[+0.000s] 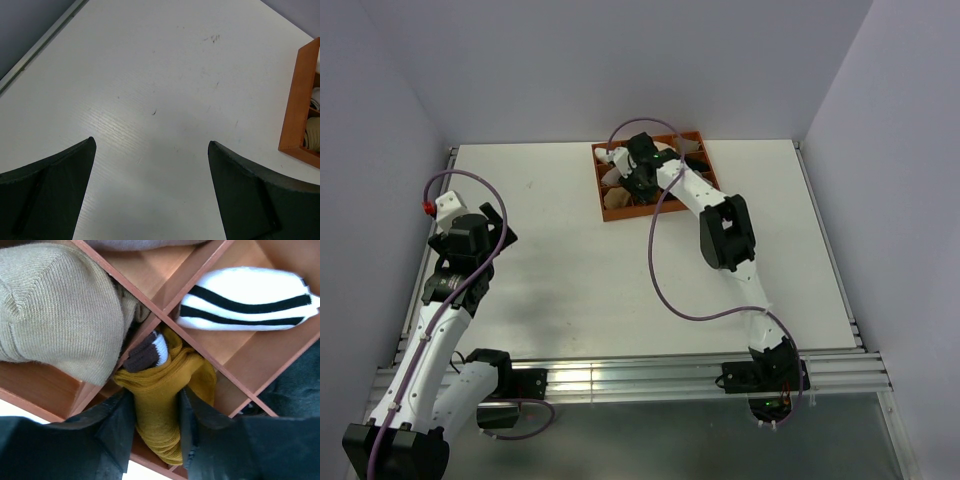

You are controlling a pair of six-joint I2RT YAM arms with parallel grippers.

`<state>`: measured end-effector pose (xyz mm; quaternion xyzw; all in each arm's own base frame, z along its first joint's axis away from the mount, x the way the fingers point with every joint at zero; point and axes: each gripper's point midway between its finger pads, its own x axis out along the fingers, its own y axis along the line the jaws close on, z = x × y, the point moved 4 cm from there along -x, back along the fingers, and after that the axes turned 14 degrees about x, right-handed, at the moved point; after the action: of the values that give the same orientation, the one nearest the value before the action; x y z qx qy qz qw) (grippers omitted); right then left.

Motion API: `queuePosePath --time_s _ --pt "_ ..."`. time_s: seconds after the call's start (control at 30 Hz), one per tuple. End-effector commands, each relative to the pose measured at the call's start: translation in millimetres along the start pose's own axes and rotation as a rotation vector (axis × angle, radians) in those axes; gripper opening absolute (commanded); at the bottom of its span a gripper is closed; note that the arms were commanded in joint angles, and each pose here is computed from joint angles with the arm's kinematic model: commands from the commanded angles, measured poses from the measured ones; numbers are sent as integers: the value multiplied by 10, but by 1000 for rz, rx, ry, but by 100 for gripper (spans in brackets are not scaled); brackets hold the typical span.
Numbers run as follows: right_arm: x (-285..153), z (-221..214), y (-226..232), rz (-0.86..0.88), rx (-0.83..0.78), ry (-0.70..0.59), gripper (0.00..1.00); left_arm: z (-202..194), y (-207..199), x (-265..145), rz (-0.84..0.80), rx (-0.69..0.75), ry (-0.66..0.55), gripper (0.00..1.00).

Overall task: Roll the socks
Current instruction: Place the sock in the storage box.

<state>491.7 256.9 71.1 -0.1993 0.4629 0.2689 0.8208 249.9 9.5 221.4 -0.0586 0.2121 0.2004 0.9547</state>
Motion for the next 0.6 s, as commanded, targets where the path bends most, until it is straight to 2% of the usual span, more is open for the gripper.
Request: queuePosePath --time_s 0.0,0.27,0.37,0.57 --pt "-60 -60 174 74 -26 10 45 56 -9 -4 -8 12 -30 99" --pt "-132 27 115 49 -18 -54 49 58 -10 -2 -9 15 -32 100" --pt "-353 153 91 56 -21 -123 53 61 -18 -5 -16 14 -33 99" --pt "-550 215 48 42 -38 -162 53 69 -14 -14 -17 15 -37 99"
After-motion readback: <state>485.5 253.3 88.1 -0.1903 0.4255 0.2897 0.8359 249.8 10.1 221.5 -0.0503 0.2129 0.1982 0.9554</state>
